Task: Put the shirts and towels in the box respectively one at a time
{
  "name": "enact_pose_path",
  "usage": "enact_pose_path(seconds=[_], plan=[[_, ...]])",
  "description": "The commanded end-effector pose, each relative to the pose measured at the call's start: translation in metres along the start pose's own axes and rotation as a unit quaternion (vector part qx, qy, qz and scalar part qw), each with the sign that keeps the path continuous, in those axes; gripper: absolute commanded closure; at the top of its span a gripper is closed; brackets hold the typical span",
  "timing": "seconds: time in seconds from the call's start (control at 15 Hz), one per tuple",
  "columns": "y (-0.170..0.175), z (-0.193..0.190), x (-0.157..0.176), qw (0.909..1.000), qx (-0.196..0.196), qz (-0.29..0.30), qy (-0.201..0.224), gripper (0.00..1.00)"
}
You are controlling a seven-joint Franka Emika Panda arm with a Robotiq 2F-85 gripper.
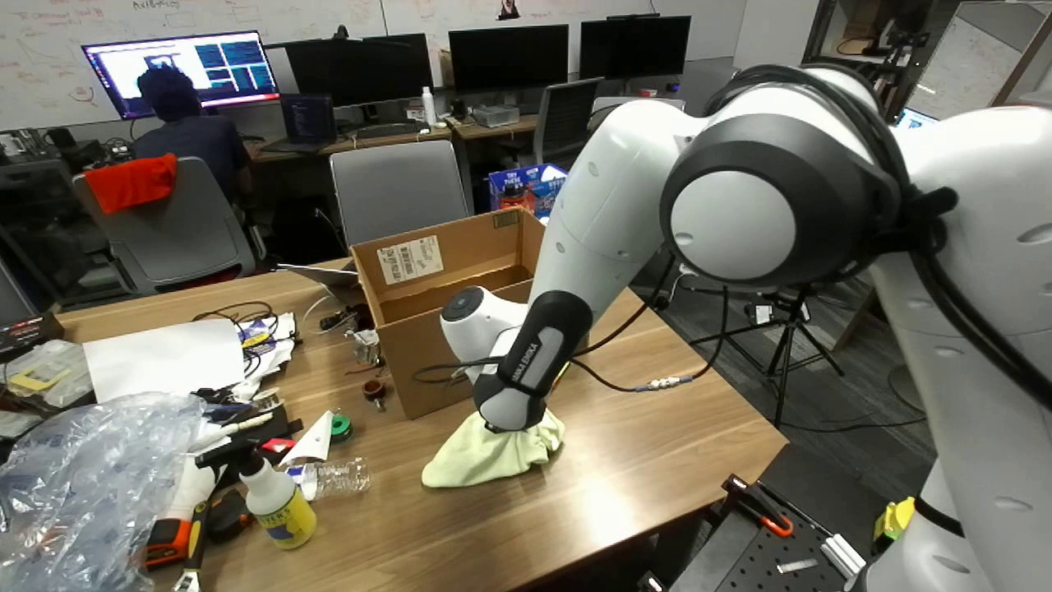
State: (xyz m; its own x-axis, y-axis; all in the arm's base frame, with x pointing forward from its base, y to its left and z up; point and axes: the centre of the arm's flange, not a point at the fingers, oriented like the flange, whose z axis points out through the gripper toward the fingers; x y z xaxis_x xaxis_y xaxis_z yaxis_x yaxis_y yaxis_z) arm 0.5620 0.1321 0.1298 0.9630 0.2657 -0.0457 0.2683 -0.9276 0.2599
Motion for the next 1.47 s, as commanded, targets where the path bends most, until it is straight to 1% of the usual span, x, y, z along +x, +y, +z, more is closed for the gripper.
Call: enact_pose_path(seconds=[0.0, 0.33, 0.6, 0.73, 1.0, 1.2, 1.4], plan=[[0.013, -0.064, -0.013, 0.9984, -0.041, 0.034, 0.019, 0.98], [0.033, -0.148, -0.013, 0.9913, -0.106, 0.067, 0.041, 0.98], [0.048, -0.216, -0.014, 0.9809, -0.166, 0.08, 0.062, 0.98], [0.053, -0.248, -0.012, 0.9764, -0.187, 0.084, 0.068, 0.98], [0.064, -0.296, -0.001, 0.9688, -0.216, 0.094, 0.077, 0.98], [0.078, -0.321, 0.014, 0.9624, -0.234, 0.105, 0.089, 0.98], [0.097, -0.34, 0.03, 0.9538, -0.257, 0.116, 0.103, 0.98]])
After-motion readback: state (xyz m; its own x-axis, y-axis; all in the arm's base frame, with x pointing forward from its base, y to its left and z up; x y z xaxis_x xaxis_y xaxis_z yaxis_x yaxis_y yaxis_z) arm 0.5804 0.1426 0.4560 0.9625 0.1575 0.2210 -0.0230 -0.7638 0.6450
